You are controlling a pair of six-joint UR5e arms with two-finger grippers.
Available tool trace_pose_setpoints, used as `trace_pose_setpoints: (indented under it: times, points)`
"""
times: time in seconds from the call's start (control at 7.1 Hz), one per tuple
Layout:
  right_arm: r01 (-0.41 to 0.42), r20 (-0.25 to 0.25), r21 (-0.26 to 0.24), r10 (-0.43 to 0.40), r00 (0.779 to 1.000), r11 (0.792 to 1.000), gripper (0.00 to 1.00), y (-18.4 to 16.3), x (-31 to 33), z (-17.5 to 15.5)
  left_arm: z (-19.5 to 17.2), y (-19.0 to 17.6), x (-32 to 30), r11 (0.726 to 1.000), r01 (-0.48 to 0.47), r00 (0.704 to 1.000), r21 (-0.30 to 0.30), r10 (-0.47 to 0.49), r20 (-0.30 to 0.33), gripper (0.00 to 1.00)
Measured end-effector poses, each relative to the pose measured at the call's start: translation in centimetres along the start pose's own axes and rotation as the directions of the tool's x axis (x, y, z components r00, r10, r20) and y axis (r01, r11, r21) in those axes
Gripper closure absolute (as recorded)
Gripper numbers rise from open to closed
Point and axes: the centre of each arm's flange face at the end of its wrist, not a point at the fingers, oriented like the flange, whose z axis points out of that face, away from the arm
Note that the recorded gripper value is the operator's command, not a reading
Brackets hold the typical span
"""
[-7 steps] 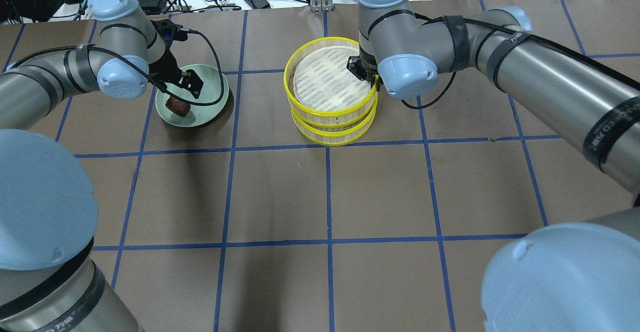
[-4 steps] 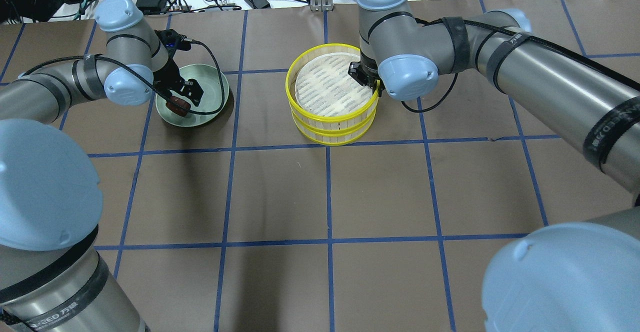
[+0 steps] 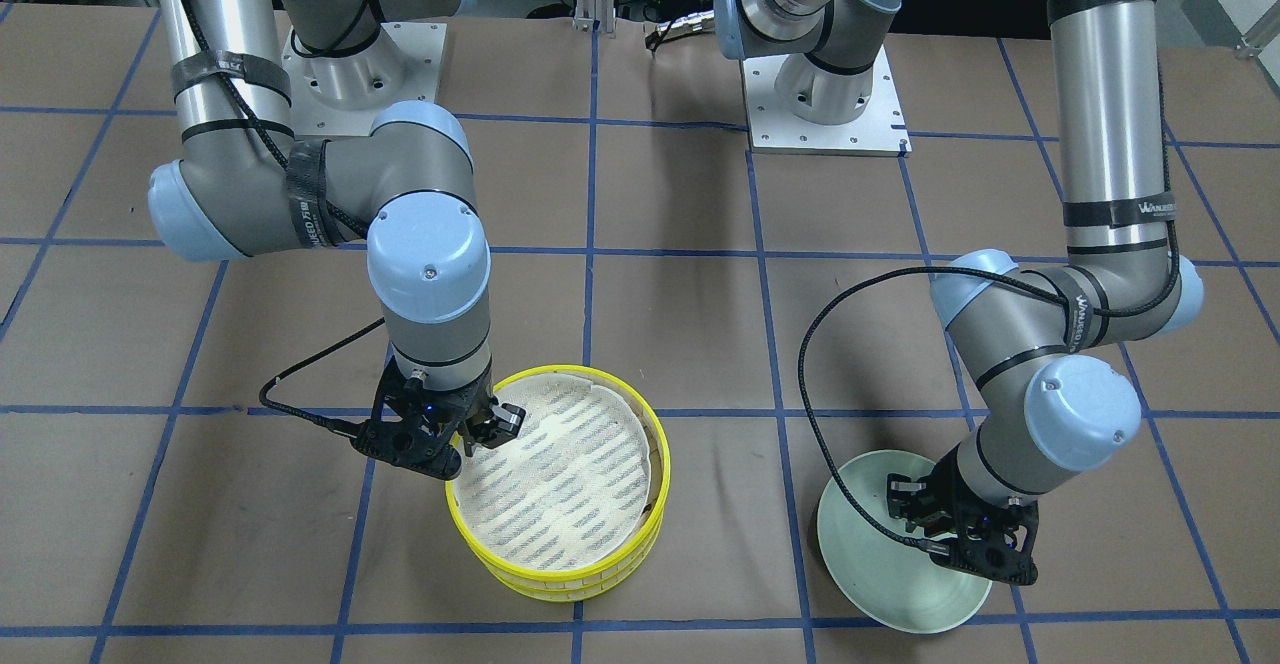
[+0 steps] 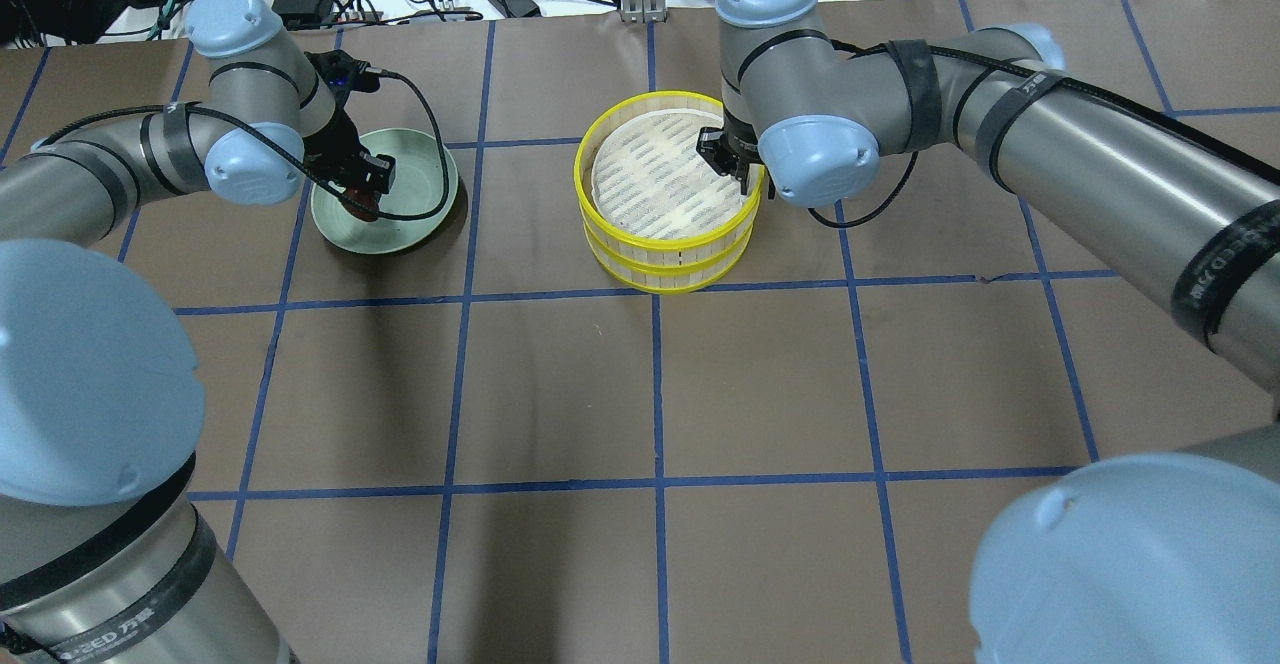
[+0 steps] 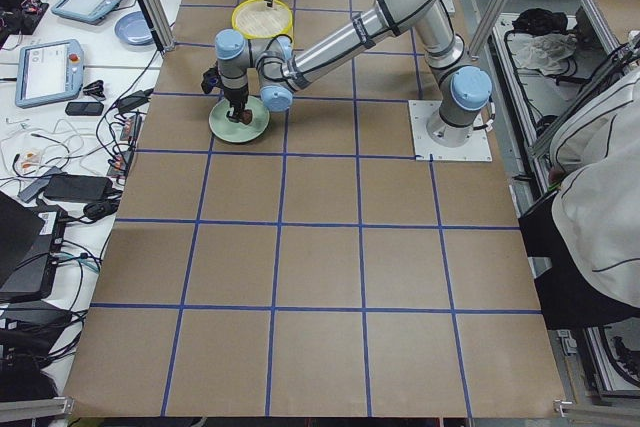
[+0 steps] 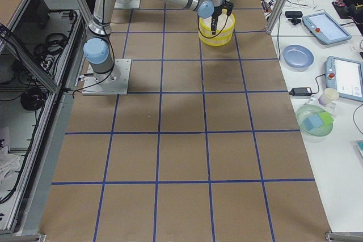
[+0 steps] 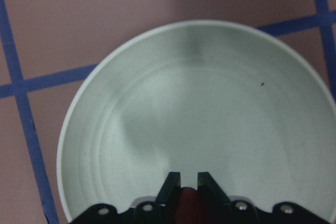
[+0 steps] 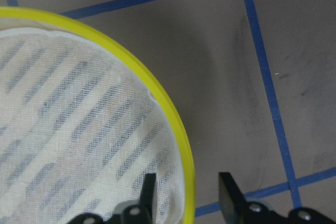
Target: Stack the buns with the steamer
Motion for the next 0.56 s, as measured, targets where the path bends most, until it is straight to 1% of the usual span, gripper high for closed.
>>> trace_pose_setpoints:
  times: [0.14, 0.28, 0.42, 0.56]
  points:
    - [0.089, 0.01, 0.019, -0.089, 0.996, 0.996, 0.0, -0.1, 1.3, -3.0, -2.9, -0.8, 1.1, 0.995, 0.088, 0.996, 0.046, -0.087, -0.027, 1.0]
    - [0.159, 0.028, 0.017, -0.159, 0.987, 0.987, 0.0, 0.5, 3.1, -6.7, -5.5, -1.4, 3.3, 0.98, 0.185, 0.981, 0.079, -0.18, -0.071, 1.0]
    - [0.231, 0.055, 0.022, -0.232, 0.971, 0.973, 0.0, 2.0, 5.0, -11.6, -7.9, -1.9, 6.9, 0.953, 0.286, 0.952, 0.096, -0.272, -0.142, 1.0]
    - [0.3, 0.054, 0.037, -0.301, 0.952, 0.953, 0.0, 4.0, 6.8, -16.2, -9.6, -2.0, 11.1, 0.923, 0.376, 0.91, 0.087, -0.35, -0.223, 1.0]
